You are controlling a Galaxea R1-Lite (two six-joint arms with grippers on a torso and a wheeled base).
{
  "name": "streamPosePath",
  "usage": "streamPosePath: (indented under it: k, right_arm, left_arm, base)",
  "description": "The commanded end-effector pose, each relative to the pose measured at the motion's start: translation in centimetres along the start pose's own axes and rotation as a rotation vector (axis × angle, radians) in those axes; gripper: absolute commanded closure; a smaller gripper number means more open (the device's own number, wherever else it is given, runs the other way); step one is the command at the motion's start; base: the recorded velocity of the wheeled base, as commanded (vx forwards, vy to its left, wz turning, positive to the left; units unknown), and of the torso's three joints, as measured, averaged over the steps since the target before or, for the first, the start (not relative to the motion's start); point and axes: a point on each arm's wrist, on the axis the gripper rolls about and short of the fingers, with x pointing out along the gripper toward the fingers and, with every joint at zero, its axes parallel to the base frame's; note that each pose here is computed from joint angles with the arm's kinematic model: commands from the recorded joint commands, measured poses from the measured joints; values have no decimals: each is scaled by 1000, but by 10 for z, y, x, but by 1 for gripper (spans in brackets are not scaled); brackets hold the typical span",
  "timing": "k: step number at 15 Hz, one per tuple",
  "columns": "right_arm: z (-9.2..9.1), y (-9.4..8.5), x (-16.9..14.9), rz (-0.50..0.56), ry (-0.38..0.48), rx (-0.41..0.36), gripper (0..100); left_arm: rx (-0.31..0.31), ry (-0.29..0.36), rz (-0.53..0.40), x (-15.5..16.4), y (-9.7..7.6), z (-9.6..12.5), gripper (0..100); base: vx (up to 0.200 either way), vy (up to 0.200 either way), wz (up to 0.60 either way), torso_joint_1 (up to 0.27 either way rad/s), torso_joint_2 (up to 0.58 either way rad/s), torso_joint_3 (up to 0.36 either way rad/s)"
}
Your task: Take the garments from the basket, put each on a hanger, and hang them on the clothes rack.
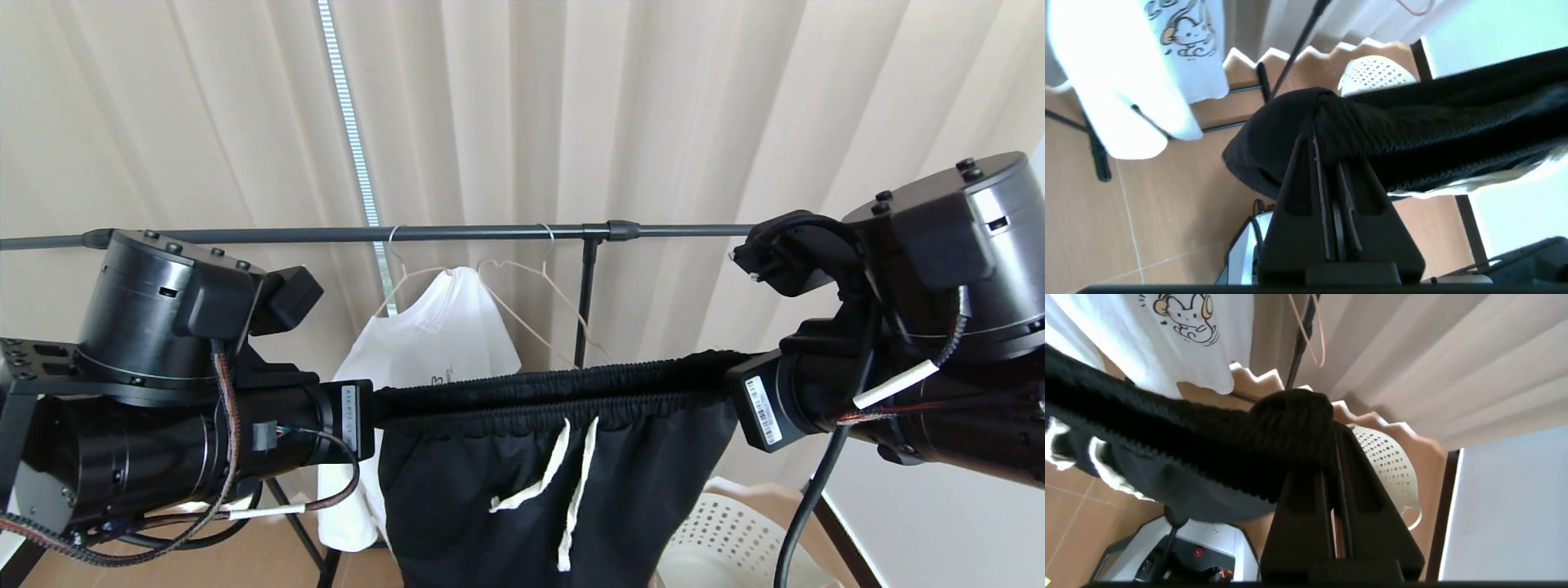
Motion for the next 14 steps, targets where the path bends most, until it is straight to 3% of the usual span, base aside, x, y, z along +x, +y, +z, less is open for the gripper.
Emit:
streamPosePath:
  k: [1, 2, 4, 8, 11, 14]
  right_arm:
    - [2, -7, 7, -34, 11, 18, 100]
    - [2, -7, 7, -34, 11, 18, 100]
    - [6, -25, 14, -95, 12, 64, 100]
    - [6, -32, 18, -122, 25, 67, 100]
    - [-6, -31, 16, -114, 59, -16, 100]
    - [-29, -20, 8, -54, 100, -195, 100]
  left_arm:
    - [-21, -10, 38, -2, 11, 1, 100]
    - [-21, -10, 38, -2, 11, 1, 100]
    - [-23, -26, 78, -4, 24, 5, 100]
    - [-12, -32, 78, 4, 21, 13, 100]
    - [-14, -59, 56, 17, 12, 34, 100]
    - [-17, -96, 32, 37, -2, 62, 100]
  base:
    - [0, 0, 0, 0, 0, 0]
    - [0, 0, 0, 0, 0, 0]
    - [0, 0, 0, 0, 0, 0]
    - [0, 0, 0, 0, 0, 0]
    - [0, 0, 0, 0, 0, 0]
    - [0, 0, 0, 0, 0, 0]
